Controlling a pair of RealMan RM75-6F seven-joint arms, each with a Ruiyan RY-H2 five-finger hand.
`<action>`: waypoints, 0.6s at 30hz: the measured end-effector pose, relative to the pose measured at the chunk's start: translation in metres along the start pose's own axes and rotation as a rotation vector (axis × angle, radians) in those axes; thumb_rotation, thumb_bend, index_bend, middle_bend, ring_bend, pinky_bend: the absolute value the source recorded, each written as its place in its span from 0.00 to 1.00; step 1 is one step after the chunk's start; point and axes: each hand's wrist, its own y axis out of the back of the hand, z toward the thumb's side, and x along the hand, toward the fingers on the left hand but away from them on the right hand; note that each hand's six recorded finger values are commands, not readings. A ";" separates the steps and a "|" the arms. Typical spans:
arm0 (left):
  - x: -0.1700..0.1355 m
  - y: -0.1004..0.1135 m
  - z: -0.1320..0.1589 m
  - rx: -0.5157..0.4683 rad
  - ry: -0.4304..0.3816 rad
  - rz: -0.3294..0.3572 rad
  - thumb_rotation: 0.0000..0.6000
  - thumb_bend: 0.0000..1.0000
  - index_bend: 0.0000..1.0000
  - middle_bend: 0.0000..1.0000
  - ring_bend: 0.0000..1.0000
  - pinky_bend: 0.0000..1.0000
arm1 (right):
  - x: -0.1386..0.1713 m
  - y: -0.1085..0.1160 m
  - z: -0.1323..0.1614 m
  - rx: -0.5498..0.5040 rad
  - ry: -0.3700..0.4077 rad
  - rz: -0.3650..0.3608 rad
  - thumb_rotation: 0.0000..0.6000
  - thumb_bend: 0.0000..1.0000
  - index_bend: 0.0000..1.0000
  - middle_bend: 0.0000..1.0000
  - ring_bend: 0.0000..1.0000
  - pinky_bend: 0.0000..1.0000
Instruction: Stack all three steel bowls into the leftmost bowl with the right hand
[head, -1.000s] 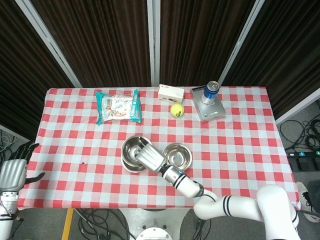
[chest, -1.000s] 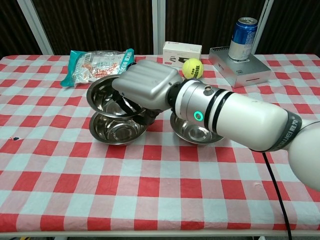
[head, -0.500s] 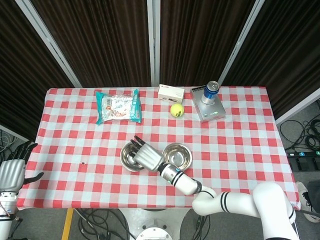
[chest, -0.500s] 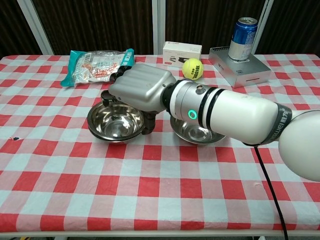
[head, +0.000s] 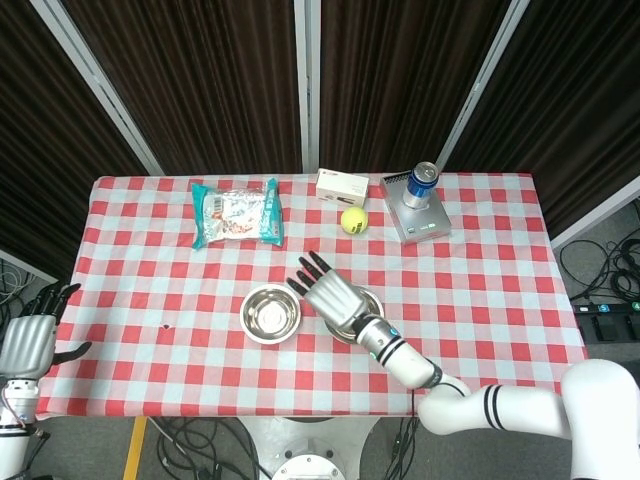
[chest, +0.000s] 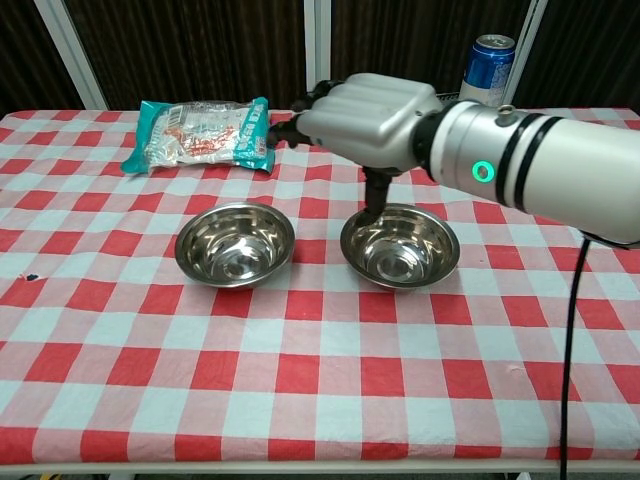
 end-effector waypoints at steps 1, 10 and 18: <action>0.001 0.000 0.001 0.001 -0.001 0.000 1.00 0.08 0.19 0.19 0.15 0.26 | 0.005 -0.003 -0.004 -0.014 -0.013 0.020 1.00 0.00 0.12 0.19 0.00 0.00; 0.002 -0.001 0.005 0.008 -0.011 -0.002 1.00 0.08 0.19 0.19 0.15 0.26 | 0.059 -0.030 -0.036 -0.087 -0.119 0.145 1.00 0.00 0.16 0.21 0.01 0.00; 0.003 -0.002 0.003 0.007 -0.005 -0.005 1.00 0.08 0.19 0.19 0.15 0.26 | 0.081 -0.041 -0.029 -0.109 -0.107 0.155 1.00 0.00 0.22 0.25 0.03 0.00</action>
